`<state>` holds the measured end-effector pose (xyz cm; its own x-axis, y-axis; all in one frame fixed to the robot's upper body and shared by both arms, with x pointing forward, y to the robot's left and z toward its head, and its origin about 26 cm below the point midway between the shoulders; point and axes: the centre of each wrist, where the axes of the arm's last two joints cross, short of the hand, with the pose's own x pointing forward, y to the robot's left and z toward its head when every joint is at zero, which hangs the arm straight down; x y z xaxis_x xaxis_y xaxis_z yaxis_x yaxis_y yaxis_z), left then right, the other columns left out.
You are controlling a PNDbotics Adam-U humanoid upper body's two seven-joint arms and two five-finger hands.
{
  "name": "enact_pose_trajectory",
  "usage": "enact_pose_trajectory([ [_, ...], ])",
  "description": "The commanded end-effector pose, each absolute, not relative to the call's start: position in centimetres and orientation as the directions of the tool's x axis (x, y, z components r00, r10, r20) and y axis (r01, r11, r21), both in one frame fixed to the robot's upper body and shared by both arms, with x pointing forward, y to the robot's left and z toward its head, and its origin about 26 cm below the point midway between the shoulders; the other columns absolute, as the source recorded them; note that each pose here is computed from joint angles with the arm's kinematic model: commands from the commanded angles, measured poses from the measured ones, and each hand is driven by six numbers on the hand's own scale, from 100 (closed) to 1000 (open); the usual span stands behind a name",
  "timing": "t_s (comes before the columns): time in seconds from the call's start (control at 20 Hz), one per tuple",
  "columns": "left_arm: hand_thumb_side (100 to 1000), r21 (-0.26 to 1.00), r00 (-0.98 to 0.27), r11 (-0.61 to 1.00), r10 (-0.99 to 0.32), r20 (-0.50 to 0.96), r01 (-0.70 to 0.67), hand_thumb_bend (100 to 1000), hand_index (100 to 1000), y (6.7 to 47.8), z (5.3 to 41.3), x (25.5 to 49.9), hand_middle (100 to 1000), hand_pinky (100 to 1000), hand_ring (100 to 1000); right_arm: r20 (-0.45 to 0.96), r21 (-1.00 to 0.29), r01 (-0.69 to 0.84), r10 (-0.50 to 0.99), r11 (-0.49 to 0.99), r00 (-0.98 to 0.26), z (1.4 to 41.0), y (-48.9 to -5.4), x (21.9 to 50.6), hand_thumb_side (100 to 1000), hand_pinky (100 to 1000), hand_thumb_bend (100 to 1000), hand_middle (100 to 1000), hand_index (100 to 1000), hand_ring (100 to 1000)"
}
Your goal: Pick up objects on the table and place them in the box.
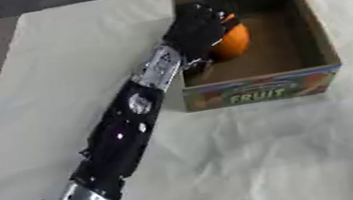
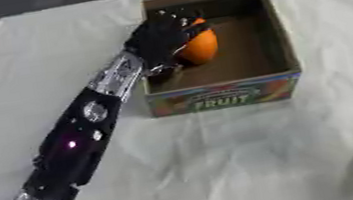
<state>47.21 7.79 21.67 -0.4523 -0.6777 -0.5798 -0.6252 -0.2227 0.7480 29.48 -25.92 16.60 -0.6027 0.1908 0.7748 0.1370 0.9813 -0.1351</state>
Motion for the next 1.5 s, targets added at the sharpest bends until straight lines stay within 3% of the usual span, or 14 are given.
enact_pose_trajectory([
  [0.05, 191, 0.726, -0.441, -0.138, -0.713, -0.545, -0.674, 452, 886, 7.3, 23.5, 46.8, 820, 621, 737, 0.762, -0.134, 0.12, 0.18, 0.984, -0.622, 17.2, -25.7, 29.2, 999, 963, 100, 688, 835, 924],
  [0.35, 178, 0.684, -0.493, 0.097, -0.766, -0.413, -0.723, 396, 870, 7.1, 26.0, 45.4, 806, 563, 685, 0.764, -0.139, 0.118, 0.183, 0.983, -0.619, 17.1, -25.7, 29.2, 998, 964, 100, 688, 835, 924],
  [0.4, 207, 0.674, -0.503, 0.134, -0.772, -0.389, -0.726, 317, 866, 7.1, 26.6, 45.1, 803, 552, 675, 0.764, -0.14, 0.119, 0.183, 0.983, -0.619, 17.1, -25.8, 29.2, 999, 964, 100, 688, 835, 925],
  [0.45, 168, 0.666, -0.512, 0.163, -0.775, -0.37, -0.728, 381, 866, 7.2, 27.1, 44.7, 803, 552, 675, 0.764, -0.14, 0.119, 0.184, 0.983, -0.618, 17.1, -25.8, 29.2, 999, 964, 100, 688, 835, 925],
  [0.9, 100, 0.534, -0.599, 0.415, -0.767, -0.23, -0.736, 260, 829, 9.5, 31.2, 39.7, 751, 478, 584, 0.758, -0.142, 0.152, 0.206, 0.978, -0.619, 17.1, -26.4, 29.1, 998, 962, 100, 688, 835, 923],
  [1.5, 218, 0.522, -0.762, 0.73, -0.612, 0.211, -0.441, 107, 828, 19.2, 28.6, 32.7, 709, 354, 483, 0.742, -0.134, 0.223, 0.247, 0.966, -0.623, 17.1, -27.6, 28.9, 998, 958, 100, 688, 833, 921],
])
